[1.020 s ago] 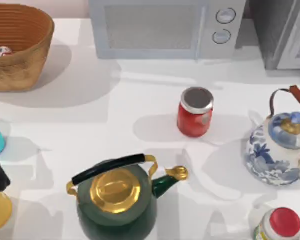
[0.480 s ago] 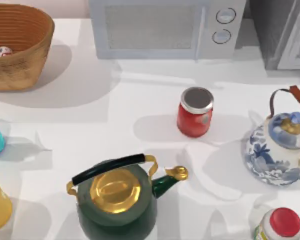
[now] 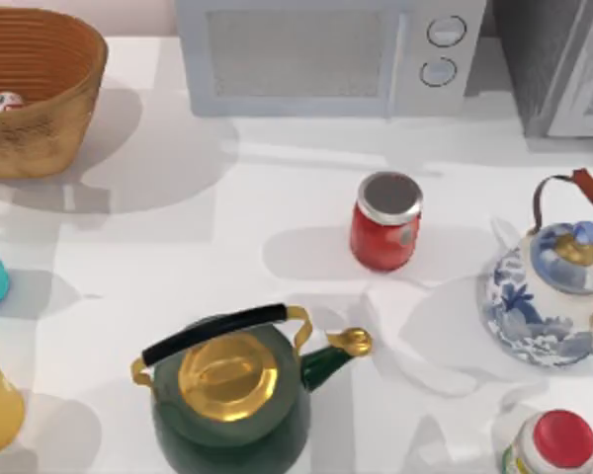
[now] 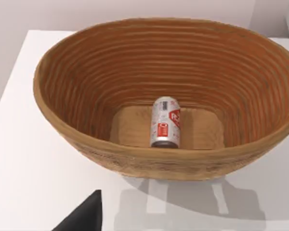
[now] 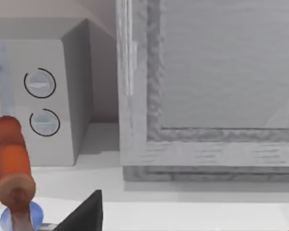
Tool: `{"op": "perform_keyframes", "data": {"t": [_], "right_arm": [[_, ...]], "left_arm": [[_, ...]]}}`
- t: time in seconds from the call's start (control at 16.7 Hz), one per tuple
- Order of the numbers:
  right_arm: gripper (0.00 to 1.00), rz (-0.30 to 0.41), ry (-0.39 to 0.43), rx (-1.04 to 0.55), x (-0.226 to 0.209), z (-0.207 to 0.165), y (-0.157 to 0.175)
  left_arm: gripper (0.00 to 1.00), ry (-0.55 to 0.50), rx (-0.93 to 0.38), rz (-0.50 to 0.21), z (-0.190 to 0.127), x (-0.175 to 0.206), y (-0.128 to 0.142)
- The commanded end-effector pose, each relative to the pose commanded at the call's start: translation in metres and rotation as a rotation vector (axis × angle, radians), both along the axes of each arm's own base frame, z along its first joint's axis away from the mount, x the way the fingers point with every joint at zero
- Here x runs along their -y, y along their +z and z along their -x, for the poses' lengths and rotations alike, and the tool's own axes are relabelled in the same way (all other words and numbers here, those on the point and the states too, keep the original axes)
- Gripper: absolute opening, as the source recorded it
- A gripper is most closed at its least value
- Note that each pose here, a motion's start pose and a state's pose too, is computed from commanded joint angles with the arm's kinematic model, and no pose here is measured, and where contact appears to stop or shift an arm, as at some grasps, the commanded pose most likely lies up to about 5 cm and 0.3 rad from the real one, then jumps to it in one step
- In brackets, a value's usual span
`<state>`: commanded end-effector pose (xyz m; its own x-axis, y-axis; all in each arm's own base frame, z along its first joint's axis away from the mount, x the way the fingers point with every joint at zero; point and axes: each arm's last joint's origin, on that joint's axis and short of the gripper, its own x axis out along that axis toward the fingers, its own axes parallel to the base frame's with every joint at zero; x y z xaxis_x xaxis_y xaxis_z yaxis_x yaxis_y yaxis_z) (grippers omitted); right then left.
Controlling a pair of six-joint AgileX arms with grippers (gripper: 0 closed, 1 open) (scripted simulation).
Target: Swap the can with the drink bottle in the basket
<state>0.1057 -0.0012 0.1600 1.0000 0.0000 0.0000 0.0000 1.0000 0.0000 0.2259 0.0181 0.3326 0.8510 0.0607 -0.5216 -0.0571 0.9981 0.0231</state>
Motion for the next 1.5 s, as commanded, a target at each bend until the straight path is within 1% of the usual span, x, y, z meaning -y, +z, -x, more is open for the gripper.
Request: {"op": "perform_keyframes", "data": {"t": [0.18,0.3,0.48,0.6,0.72,0.9,1.08,1.2,1.5], "right_arm": [[1.0,0.0,0.0,0.0,0.0,0.0,0.0],[1.0,0.0,0.0,0.0,0.0,0.0,0.0],[1.0,0.0,0.0,0.0,0.0,0.0,0.0],[1.0,0.0,0.0,0.0,0.0,0.0,0.0],[1.0,0.0,0.0,0.0,0.0,0.0,0.0],[1.0,0.0,0.0,0.0,0.0,0.0,0.0],[1.0,0.0,0.0,0.0,0.0,0.0,0.0],[1.0,0.0,0.0,0.0,0.0,0.0,0.0],[1.0,0.0,0.0,0.0,0.0,0.0,0.0]], "left_arm": [[1.0,-0.01,-0.169,0.008,-0.067,-0.009,0.014],[1.0,-0.018,-0.282,0.016,-0.114,-0.015,0.009],[1.0,-0.034,-0.445,0.032,-0.179,-0.024,-0.015],[1.0,-0.045,-0.545,0.043,-0.214,-0.029,-0.041],[1.0,-0.056,-0.634,0.055,-0.242,-0.034,-0.069],[1.0,-0.071,-0.739,0.071,-0.269,-0.038,-0.109],[1.0,-0.082,-0.803,0.082,-0.282,-0.04,-0.136],[1.0,-0.084,-0.817,0.084,-0.284,-0.04,-0.142],[1.0,-0.088,-0.819,0.082,-0.284,-0.037,-0.143]]}}
